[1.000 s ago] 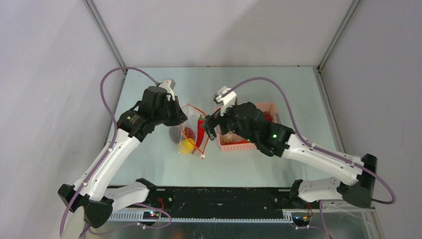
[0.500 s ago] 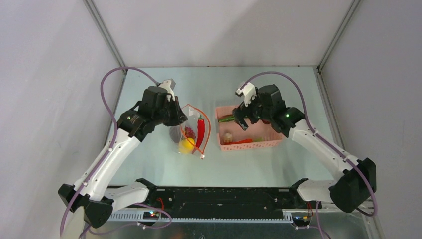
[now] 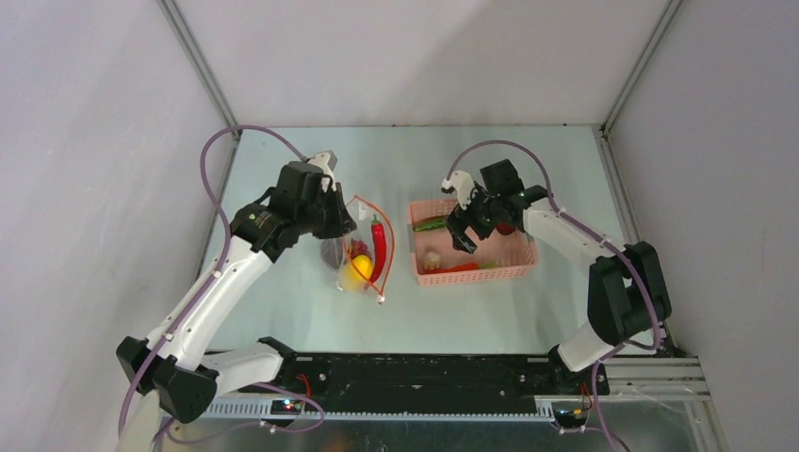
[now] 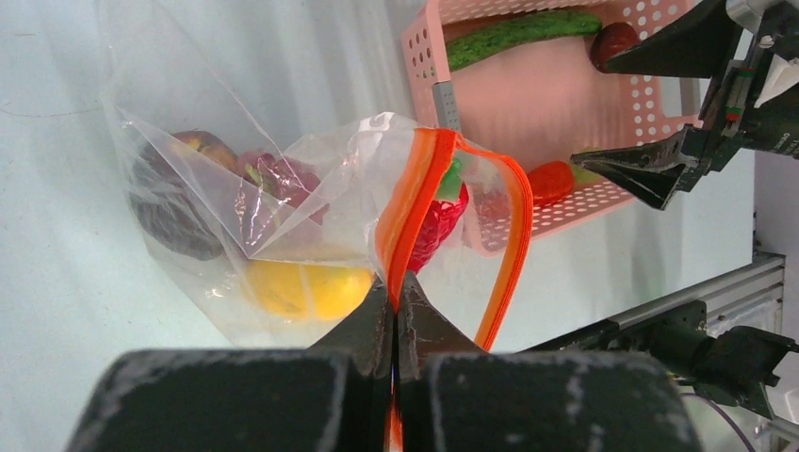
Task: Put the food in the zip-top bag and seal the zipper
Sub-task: Pick up the fake vegetable from the bin.
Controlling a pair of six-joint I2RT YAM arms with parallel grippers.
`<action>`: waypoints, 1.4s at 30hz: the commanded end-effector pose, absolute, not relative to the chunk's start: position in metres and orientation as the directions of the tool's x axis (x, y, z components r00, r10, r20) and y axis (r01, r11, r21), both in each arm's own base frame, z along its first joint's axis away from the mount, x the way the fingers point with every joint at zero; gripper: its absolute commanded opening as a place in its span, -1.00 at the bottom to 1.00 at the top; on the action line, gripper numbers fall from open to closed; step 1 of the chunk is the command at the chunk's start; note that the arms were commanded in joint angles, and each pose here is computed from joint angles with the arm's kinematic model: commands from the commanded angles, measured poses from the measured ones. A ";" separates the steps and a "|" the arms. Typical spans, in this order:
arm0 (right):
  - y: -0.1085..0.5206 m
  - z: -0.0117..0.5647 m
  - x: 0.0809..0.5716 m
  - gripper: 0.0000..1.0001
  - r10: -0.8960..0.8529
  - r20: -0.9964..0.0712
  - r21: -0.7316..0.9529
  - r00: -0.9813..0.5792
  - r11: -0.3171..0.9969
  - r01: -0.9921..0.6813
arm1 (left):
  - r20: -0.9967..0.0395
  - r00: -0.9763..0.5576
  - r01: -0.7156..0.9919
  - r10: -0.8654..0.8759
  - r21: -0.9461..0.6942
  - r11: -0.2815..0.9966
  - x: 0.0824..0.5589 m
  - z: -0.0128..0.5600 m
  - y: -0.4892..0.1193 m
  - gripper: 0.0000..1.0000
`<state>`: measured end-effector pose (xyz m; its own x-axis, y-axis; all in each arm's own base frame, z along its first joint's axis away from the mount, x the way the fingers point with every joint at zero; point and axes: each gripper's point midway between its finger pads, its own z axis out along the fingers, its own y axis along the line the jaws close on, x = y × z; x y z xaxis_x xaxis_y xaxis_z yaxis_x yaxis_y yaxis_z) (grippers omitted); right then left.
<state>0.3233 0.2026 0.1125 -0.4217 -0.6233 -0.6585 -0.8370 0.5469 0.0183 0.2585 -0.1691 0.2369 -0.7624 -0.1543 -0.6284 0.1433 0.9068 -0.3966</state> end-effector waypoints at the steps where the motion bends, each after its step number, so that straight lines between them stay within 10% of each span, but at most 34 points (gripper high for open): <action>1: 0.216 0.113 0.331 0.91 -0.643 -0.666 0.036 -0.378 0.479 -0.877 | -0.648 -0.750 0.162 -0.132 -0.374 0.913 0.261 0.242 -0.166 -1.00; 27: 0.203 0.034 0.317 0.86 -0.842 -0.409 0.033 -0.351 0.371 -0.928 | -0.663 -0.738 0.168 -0.127 -0.363 0.916 0.261 0.244 -0.164 -1.00; 42: 0.188 0.046 0.371 0.83 -0.805 -0.417 -0.223 -0.422 0.541 -0.811 | -0.664 -0.737 0.170 -0.127 -0.365 0.915 0.262 0.243 -0.164 -1.00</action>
